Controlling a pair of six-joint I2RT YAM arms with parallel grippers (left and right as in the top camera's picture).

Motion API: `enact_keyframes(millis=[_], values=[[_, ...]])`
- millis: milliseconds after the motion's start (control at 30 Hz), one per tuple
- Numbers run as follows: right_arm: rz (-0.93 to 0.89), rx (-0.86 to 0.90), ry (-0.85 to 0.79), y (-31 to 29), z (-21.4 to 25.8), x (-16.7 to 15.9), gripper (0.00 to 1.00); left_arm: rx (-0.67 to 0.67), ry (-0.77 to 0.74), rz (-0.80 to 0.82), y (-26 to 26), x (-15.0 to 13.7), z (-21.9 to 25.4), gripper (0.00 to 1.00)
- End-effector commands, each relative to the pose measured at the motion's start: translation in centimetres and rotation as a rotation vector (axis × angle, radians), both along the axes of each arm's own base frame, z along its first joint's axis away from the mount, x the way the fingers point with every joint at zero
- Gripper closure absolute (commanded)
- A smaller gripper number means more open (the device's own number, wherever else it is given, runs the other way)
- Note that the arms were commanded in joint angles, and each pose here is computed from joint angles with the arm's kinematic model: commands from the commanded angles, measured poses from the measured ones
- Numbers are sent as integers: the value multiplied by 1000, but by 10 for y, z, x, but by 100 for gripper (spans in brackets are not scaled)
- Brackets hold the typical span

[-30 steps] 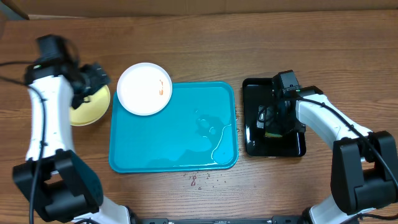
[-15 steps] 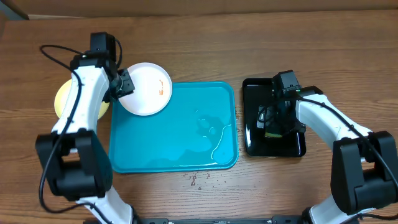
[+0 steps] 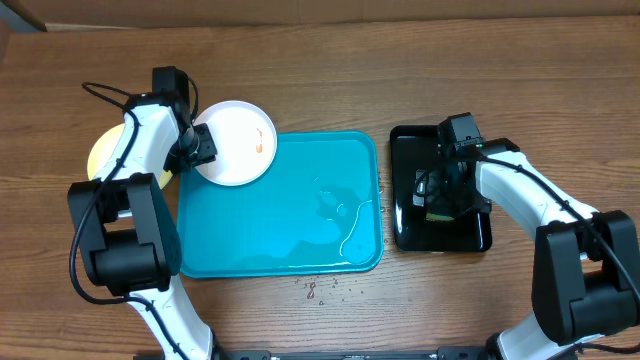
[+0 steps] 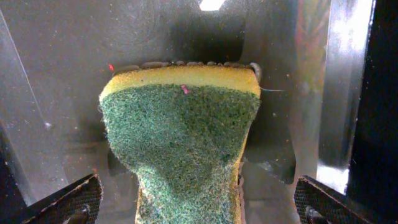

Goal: Clean dirty plates on tray and stack at the side
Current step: 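Move left gripper to the stained white plate's rim and grip it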

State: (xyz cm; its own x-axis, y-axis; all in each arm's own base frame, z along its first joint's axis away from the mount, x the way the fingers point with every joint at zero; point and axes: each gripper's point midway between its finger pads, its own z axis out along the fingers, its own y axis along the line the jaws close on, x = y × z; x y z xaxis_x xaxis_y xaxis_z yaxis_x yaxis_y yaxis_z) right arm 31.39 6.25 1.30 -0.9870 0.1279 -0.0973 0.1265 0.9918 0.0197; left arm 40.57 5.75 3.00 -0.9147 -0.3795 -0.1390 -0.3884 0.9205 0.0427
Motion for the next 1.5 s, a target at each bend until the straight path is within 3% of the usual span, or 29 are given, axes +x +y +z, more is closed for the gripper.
enact_keyframes(millis=[0, 200, 800, 933, 1033, 1067, 1167, 1200, 1333, 1467], values=[[-4, -3, -18, -2, 5, 1, 0, -51, 22, -37, -15, -6, -8, 61], [-4, -3, -18, -2, 5, 1, 0, -138, 67, -133, -49, -16, -8, 75], [-4, -3, -19, -2, 5, 1, 0, -160, 352, -315, -122, -89, 0, 73], [-4, -3, -18, -2, 5, 1, 0, -152, 278, -324, -126, -79, 16, 71], [-4, -4, -18, -2, 5, 1, 0, -143, 143, -305, -123, -59, 41, 67], [-4, -3, -19, -2, 5, 1, 0, -142, 87, -300, -121, -51, 50, 63], [-4, -3, -19, -2, 5, 1, 0, -95, -34, -277, -106, -31, 70, 34], [-4, -3, -18, -2, 5, 1, 0, -75, -53, -277, -102, -26, 72, 29], [-4, -3, -18, -2, 5, 1, 0, 44, -84, -251, -76, -11, 68, 30], [-4, -3, -19, -2, 5, 1, 0, 69, -66, -245, -70, -3, 49, 31]])
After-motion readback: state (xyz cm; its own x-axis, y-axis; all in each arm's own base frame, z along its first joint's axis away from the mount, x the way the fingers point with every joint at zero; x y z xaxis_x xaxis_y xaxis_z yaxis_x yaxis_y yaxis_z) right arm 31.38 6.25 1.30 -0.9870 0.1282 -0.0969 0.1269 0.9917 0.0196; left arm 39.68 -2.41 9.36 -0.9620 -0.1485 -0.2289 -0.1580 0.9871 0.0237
